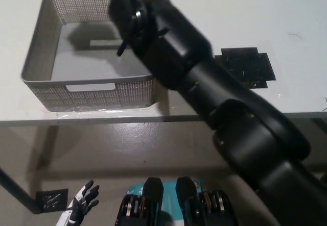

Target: Use the right hand to pick up a umbrella on the right side and place it into a container on the lft side

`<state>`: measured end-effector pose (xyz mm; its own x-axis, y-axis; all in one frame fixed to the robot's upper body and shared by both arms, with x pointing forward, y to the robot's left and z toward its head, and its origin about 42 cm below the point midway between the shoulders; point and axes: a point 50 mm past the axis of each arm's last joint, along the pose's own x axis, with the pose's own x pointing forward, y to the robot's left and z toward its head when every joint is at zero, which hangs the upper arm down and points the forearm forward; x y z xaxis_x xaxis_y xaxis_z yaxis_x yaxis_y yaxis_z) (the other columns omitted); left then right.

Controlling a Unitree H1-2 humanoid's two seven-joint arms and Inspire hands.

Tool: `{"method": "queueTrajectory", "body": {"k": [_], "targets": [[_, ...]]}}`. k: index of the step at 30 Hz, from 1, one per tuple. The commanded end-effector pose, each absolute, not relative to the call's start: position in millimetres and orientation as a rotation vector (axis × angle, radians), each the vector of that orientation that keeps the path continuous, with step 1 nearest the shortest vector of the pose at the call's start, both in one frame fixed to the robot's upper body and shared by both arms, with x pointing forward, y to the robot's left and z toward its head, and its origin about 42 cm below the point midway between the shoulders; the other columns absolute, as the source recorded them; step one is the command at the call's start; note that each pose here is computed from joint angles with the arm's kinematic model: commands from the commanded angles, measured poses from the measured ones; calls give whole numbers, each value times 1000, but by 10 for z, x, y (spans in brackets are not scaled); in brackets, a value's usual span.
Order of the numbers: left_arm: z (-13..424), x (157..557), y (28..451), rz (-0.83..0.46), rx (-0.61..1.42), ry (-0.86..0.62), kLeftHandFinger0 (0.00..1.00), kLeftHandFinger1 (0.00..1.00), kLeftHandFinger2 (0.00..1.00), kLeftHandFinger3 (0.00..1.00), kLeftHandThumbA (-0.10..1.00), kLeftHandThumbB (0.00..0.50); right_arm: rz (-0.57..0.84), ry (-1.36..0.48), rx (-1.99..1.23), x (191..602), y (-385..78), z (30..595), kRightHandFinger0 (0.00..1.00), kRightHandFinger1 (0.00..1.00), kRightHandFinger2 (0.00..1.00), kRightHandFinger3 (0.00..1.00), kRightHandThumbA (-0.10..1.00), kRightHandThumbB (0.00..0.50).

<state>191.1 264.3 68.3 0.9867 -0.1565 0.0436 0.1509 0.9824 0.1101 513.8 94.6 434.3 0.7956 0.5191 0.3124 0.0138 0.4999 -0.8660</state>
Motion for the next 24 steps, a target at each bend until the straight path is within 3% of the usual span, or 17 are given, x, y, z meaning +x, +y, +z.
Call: {"method": "queueTrajectory", "body": {"k": [1, 2, 4, 5, 8, 9, 10, 11, 12, 13, 14, 19, 24], "targets": [[776, 1879, 2623, -190, 122, -92, 1000, 1000, 1000, 1000, 1000, 39, 298, -724, -1012, 5081, 1090, 4541, 0, 112, 508, 514, -100, 227], [784, 1883, 2613, -193, 144, -97, 1000, 1000, 1000, 1000, 1000, 40, 306, -702, -1012, 5108, 1071, 4442, 0, 30, 391, 382, -100, 220], [817, 1890, 2588, -194, 169, -114, 1000, 1000, 1000, 1000, 1000, 25, 306, -667, -1018, 5138, 1062, 4243, 0, 0, 314, 293, -100, 229], [824, 1891, 2577, -195, 156, -105, 1000, 1000, 1000, 1000, 1000, 36, 308, -643, -1026, 5143, 1064, 4132, 0, 0, 322, 284, -100, 228], [840, 1895, 2537, -205, 150, -102, 1000, 1000, 1000, 1000, 1000, 64, 304, -593, -1048, 5179, 1002, 3903, 0, 62, 535, 439, -100, 225], [846, 1890, 2525, -210, 149, -98, 1000, 1000, 1000, 1000, 1000, 77, 325, -525, -1080, 5208, 970, 3822, 202, 361, 857, 776, 123, 234], [857, 1899, 2512, -219, 145, -101, 1000, 1000, 1000, 1000, 1000, 81, 354, -438, -1107, 5240, 937, 3765, 431, 697, 1000, 1000, 398, 327], [867, 1908, 2512, -225, 143, -106, 1000, 1000, 1000, 1000, 1000, 83, 373, -391, -1113, 5256, 917, 3734, 756, 1000, 1000, 1000, 547, 376], [874, 1911, 2513, -231, 142, -110, 1000, 1000, 1000, 1000, 1000, 84, 386, -358, -1113, 5267, 898, 3703, 864, 1000, 1000, 1000, 579, 392], [884, 1926, 2513, -238, 132, -108, 1000, 1000, 1000, 1000, 1000, 93, 403, -316, -1150, 5290, 858, 3659, 1000, 1000, 1000, 1000, 711, 450], [893, 1936, 2516, -243, 137, -102, 1000, 1000, 1000, 1000, 1000, 105, 412, -283, -1163, 5311, 811, 3600, 1000, 1000, 1000, 1000, 809, 470], [920, 1978, 2507, -264, 148, -107, 1000, 1000, 1000, 1000, 1000, 100, 407, -227, -1199, 5417, 589, 3524, 1000, 1000, 1000, 1000, 987, 477], [898, 1965, 2468, -300, 162, -105, 1000, 1000, 1000, 1000, 1000, 94, 396, -217, -1184, 5501, 425, 3583, 1000, 1000, 1000, 1000, 1000, 493]]}}
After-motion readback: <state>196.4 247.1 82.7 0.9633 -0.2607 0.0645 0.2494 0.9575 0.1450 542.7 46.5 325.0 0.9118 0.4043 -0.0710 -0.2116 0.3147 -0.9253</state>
